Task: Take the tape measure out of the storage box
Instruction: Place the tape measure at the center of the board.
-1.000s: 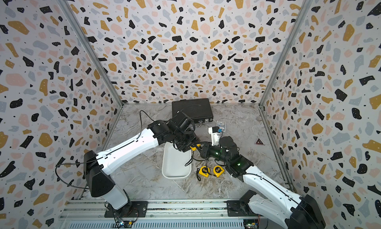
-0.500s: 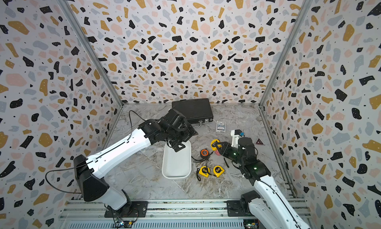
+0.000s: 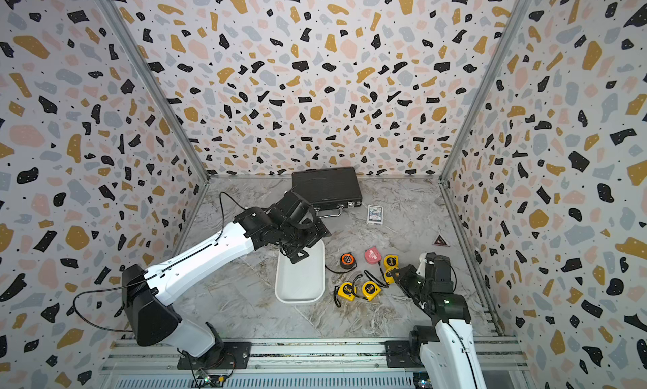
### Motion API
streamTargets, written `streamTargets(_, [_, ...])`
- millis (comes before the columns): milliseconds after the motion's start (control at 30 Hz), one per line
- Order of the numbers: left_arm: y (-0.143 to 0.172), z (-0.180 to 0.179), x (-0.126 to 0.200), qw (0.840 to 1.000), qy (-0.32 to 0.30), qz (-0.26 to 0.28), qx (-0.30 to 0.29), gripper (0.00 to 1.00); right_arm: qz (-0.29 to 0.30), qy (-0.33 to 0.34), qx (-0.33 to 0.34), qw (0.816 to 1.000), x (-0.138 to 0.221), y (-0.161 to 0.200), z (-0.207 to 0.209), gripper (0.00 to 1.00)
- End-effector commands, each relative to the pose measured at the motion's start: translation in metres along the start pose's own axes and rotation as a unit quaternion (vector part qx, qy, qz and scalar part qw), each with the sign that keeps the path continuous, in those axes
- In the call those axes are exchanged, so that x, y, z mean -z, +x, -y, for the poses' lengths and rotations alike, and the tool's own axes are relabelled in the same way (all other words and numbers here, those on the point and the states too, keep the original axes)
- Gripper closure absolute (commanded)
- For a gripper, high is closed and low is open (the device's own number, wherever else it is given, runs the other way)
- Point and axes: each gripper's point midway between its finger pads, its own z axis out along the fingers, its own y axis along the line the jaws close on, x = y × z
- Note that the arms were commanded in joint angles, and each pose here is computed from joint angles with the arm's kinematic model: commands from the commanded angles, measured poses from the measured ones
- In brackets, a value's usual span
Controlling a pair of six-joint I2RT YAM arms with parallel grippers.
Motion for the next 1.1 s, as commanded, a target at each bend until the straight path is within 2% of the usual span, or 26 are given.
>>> streamTargets(0, [0.001,-0.003,0.011,1.0,0.012,0.002,-0.007,0.0,-0.028,0.015,-0.016,0.999,-0.006,0.014,0.015,1.0])
streamTargets(533, [-0.001,-0.023,0.007,1.0,0.004,0.007,0.001,0.0,-0.065,0.032,-0.055,0.996,-0.031,0.039,0.052,0.98])
streamTargets(600, [-0.001,-0.024,0.007,1.0,0.004,0.007,0.002,0.0,-0.068,0.032,-0.058,0.995,-0.031,0.041,0.052,0.92])
streamTargets(667, [-0.001,-0.024,0.007,1.0,0.005,0.008,0.001,0.0,-0.072,0.034,-0.06,0.995,-0.03,0.042,0.053,0.77])
streamTargets(767, [-0.001,-0.026,0.009,1.0,0.004,0.01,0.003,0.0,-0.075,0.042,-0.055,0.995,-0.026,0.044,0.053,0.63])
streamTargets(1067, [-0.002,-0.028,0.015,1.0,0.006,0.019,0.006,0.0,-0.08,0.068,-0.039,0.994,-0.012,0.045,0.053,0.45])
